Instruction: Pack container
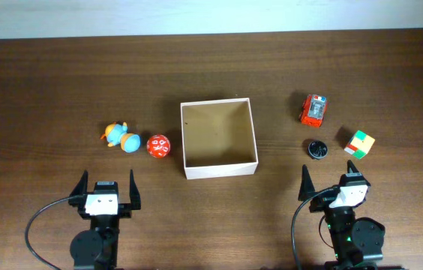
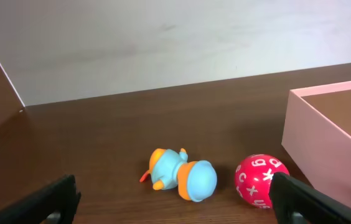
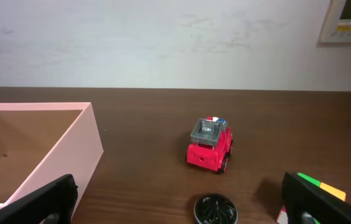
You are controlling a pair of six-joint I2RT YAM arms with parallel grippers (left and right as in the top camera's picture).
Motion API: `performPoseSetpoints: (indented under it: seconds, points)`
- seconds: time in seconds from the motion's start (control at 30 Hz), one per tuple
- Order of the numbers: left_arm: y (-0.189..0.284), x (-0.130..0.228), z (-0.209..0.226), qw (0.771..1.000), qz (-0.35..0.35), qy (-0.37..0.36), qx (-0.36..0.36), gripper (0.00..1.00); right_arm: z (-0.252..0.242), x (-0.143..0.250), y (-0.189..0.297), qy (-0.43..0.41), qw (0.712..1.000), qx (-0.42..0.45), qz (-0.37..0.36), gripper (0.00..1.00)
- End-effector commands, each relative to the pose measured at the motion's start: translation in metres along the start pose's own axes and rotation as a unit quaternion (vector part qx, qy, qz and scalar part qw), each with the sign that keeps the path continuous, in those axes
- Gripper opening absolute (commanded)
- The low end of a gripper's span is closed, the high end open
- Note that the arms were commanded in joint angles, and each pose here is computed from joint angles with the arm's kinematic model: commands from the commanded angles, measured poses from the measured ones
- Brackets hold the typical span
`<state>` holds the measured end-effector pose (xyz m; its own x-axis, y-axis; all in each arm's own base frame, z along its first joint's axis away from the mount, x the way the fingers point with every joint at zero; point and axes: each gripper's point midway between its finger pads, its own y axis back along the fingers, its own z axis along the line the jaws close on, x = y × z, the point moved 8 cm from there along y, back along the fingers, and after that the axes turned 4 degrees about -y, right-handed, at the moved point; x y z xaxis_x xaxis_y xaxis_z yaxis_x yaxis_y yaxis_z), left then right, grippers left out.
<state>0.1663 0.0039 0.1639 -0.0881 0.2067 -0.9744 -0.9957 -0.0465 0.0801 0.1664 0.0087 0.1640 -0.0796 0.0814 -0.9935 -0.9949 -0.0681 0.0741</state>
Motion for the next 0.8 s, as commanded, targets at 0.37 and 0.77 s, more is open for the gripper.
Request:
performPoseSetpoints:
  seconds: [0.37,0.77]
  points:
    - [0.0,0.0,-0.002,1.0,-0.003,-0.007,0.007,0.99,-0.001,-0.013,0.001,0.0,0.999,0.006,-0.045,0.99]
    - [0.0,0.0,-0.002,1.0,-0.003,-0.007,0.007,0.99,0.018,-0.097,0.023,-0.017,0.994,-0.061,-0.092,0.99]
